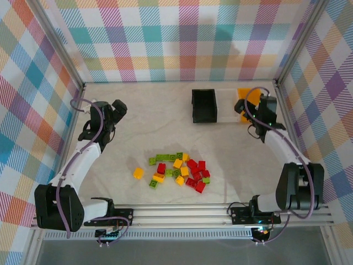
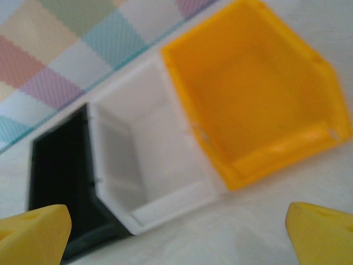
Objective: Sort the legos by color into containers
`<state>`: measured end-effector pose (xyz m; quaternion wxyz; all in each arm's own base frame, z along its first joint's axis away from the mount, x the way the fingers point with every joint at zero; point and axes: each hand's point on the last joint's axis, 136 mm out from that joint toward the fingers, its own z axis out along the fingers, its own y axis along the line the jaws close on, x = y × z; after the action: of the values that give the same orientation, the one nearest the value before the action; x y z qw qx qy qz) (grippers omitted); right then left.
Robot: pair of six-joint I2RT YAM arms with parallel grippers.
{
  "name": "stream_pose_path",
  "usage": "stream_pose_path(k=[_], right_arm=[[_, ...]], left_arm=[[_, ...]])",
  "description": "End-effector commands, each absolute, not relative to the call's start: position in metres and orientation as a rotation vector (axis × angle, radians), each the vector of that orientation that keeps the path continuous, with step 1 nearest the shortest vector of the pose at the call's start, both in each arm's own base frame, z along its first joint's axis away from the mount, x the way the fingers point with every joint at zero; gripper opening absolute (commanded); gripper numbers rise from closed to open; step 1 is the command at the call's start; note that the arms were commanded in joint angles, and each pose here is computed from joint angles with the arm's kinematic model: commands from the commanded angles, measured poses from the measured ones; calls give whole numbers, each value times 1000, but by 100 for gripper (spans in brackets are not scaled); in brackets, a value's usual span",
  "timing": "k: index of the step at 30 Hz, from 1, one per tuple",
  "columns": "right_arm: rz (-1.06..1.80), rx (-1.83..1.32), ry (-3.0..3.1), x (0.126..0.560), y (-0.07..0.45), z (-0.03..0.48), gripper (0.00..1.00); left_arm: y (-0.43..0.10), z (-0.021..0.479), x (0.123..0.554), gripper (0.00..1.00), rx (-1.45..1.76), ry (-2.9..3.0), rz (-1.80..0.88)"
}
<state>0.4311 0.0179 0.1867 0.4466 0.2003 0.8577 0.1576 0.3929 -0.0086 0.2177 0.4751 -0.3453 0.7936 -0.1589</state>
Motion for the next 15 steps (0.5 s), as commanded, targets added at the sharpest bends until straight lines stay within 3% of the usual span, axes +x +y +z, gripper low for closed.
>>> stream_pose_path(k=[1, 9, 15], right_arm=[[457, 312, 2308, 437, 58, 166, 99], [371, 222, 2439, 487, 88, 129, 84], [354, 89, 2477, 503, 127, 114, 84]], left_arm=[[-31, 235, 389, 100, -815, 1940, -563], [-73, 223, 373, 100, -664, 2055, -609], [-90, 217, 358, 100, -609, 2086, -657]])
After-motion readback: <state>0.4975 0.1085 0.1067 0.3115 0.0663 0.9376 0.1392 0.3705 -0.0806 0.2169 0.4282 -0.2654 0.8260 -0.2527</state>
